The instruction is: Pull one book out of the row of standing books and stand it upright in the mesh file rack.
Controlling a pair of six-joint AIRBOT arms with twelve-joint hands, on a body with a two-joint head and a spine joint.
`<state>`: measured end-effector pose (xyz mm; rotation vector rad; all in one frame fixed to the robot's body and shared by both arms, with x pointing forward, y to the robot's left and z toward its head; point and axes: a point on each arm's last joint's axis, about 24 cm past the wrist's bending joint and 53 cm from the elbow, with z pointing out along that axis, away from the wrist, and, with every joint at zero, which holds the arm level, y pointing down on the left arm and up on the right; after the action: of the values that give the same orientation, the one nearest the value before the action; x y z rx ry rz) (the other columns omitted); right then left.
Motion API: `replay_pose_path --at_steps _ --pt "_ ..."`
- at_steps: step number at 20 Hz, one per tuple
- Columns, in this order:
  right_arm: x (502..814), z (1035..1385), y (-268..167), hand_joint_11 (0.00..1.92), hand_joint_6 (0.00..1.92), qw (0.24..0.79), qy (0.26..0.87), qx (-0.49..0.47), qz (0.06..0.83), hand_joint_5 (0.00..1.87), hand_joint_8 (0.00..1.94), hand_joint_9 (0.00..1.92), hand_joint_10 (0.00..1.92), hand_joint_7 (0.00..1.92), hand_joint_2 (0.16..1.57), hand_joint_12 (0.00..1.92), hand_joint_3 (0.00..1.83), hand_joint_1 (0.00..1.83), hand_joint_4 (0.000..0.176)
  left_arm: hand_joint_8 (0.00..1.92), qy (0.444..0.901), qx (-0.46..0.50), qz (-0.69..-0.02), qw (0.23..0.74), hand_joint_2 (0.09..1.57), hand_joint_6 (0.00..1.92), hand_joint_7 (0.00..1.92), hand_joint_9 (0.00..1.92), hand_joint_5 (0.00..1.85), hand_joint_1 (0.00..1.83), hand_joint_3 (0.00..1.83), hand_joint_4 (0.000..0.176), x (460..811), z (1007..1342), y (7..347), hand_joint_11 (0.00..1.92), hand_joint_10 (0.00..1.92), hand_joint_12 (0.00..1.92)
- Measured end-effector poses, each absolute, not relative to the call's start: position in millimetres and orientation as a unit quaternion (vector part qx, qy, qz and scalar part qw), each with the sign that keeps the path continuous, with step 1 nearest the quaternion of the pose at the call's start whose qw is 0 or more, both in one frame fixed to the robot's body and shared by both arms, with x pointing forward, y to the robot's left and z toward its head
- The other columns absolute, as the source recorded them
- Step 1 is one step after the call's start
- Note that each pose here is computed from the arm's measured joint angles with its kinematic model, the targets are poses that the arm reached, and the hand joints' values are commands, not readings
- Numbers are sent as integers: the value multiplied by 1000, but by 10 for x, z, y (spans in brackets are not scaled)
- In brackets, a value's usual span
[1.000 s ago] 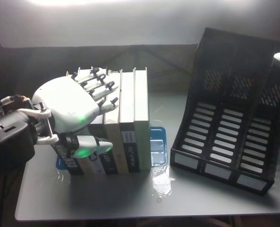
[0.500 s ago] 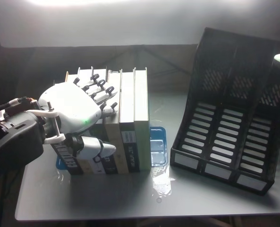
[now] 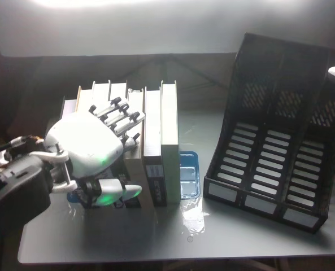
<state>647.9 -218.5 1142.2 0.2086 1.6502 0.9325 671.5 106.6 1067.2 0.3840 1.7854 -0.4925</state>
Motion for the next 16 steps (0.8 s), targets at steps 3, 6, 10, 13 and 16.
replay_pose_path --at_steps 3,6,10,13,16 --pt "6483 11397 -2202 0 0 577 707 95 397 1 0 0 0 0 1424 62 2 450 0 0 764 164 -214 586 1212 29 0 0 616 47 4 0 6615 10639 1066 0 0 0" --pt "6482 11397 -2202 0 0 577 707 95 397 0 0 0 0 0 1423 0 1 433 0 0 762 163 -219 588 1198 31 0 0 639 98 0 0 6526 10614 1048 0 0 0" --pt "6478 11383 -2215 1 0 577 708 96 396 0 0 0 0 0 1424 0 2 408 0 0 761 158 -227 587 1208 17 0 0 628 49 1 0 6388 10571 1050 0 0 0" --pt "6475 11369 -2211 0 0 575 709 97 396 0 0 0 0 0 1422 0 0 408 0 0 760 156 -233 586 1222 15 0 0 633 62 6 0 6278 10544 1043 0 0 0" --pt "6475 11367 -2212 2 0 575 709 98 396 0 0 0 0 0 1429 1 3 410 0 0 761 165 -238 580 1226 14 1 0 635 23 7 0 6144 10523 1017 0 0 0"
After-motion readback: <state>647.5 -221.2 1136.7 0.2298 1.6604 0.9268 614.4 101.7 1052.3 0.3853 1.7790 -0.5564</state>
